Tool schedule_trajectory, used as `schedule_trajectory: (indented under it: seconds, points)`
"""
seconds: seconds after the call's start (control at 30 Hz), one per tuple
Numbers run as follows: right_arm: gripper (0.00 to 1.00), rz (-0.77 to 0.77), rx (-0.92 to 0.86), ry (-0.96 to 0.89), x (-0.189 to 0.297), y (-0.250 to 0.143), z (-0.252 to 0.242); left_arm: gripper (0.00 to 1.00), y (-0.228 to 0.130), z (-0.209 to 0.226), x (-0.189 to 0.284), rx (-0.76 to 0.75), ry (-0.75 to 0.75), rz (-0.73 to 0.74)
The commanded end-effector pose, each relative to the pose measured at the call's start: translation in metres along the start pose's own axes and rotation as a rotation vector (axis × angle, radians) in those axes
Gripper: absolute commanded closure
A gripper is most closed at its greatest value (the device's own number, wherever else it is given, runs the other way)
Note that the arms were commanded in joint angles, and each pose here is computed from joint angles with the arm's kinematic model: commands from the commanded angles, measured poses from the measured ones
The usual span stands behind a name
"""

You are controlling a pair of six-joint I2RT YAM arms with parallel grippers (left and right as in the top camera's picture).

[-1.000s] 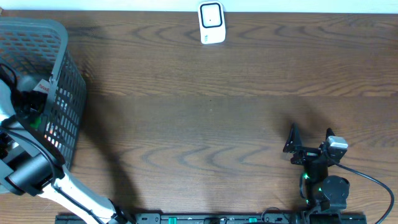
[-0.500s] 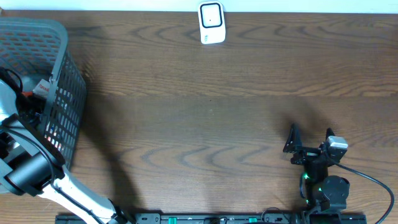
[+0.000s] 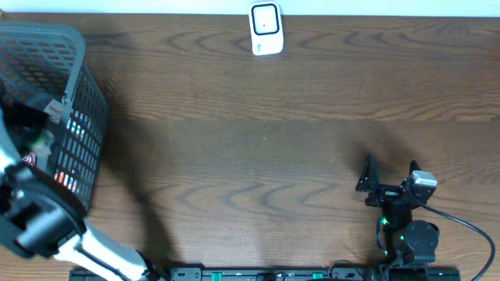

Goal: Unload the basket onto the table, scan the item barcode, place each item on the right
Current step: 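Lift the bottle and carry it to the white scanner with the left gripper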

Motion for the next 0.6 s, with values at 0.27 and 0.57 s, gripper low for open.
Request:
schedule_trajectory:
  seconds: [0.27,0.57]
  points:
    - [0.01,0.000,-0.010,0.000,0.000,0.000,0.001,0.40,-0.091,-0.032,0.269,-0.217,-0.828,-0.266]
    - [0.01,0.000,-0.010,0.000,0.000,0.000,0.001,0.39,-0.231,-0.096,0.265,-0.673,-0.801,-0.146]
Point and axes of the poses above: each gripper's point midway between its finger pads, its own x axis back along the fingers, its own z axis along the line the jaws close on, y = z × x, the point moved 5 cm from there along x, back along the fingers, and after that the axes turned 5 degrees about x, right-handed, at the moved point
